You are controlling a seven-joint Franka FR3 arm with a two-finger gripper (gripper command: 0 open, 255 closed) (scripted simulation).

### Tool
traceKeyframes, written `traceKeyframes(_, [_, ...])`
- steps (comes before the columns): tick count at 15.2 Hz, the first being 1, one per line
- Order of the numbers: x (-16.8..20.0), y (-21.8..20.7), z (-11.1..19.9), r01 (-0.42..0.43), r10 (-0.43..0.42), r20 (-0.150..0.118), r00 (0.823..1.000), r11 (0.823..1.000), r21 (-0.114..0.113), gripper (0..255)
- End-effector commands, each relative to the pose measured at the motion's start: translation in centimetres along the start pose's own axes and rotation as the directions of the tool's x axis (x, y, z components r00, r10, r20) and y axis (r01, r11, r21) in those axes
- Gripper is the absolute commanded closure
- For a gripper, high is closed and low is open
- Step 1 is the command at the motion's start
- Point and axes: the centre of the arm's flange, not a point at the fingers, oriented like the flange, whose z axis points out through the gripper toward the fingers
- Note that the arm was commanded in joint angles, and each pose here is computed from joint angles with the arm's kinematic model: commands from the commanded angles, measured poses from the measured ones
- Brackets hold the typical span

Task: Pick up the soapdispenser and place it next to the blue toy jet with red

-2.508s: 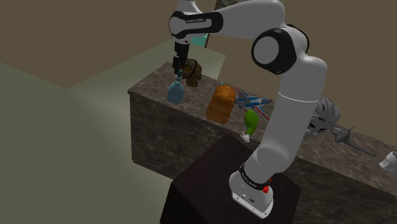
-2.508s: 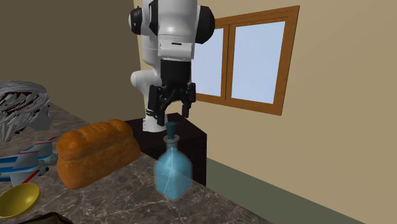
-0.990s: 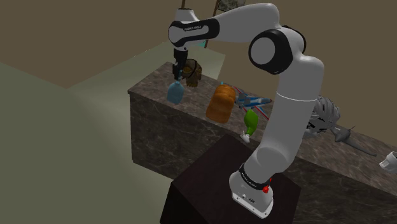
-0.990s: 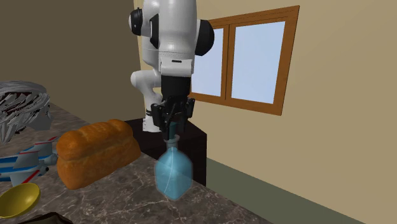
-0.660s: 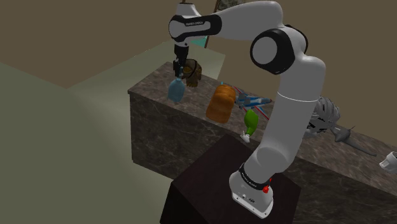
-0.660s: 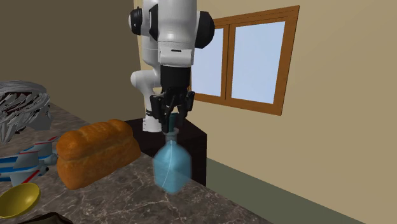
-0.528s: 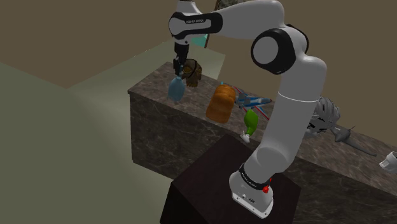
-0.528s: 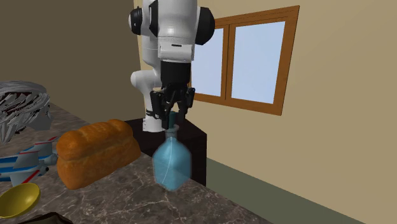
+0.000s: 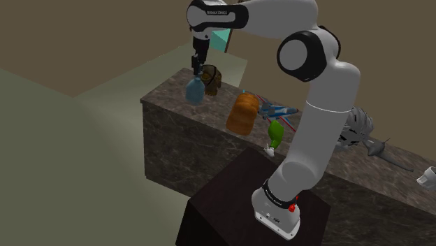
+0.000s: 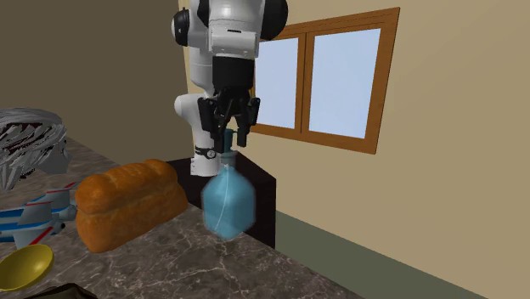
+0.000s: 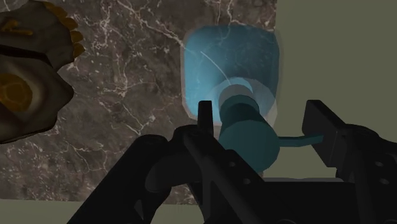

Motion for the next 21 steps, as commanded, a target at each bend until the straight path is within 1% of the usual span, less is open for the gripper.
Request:
traceKeyframes(1, [-0.1, 0.1, -1.2, 0.000, 0.000, 0.000, 1.000, 1.000, 0.000, 255])
traceKeyframes(19, [-0.7, 0.6, -10.5, 0.000, 0.000, 0.000, 1.000, 1.000, 0.000, 255])
traceKeyframes(21, [-3.3, 0.5, -10.8, 0.000, 0.000, 0.000, 1.000, 1.000, 0.000, 255])
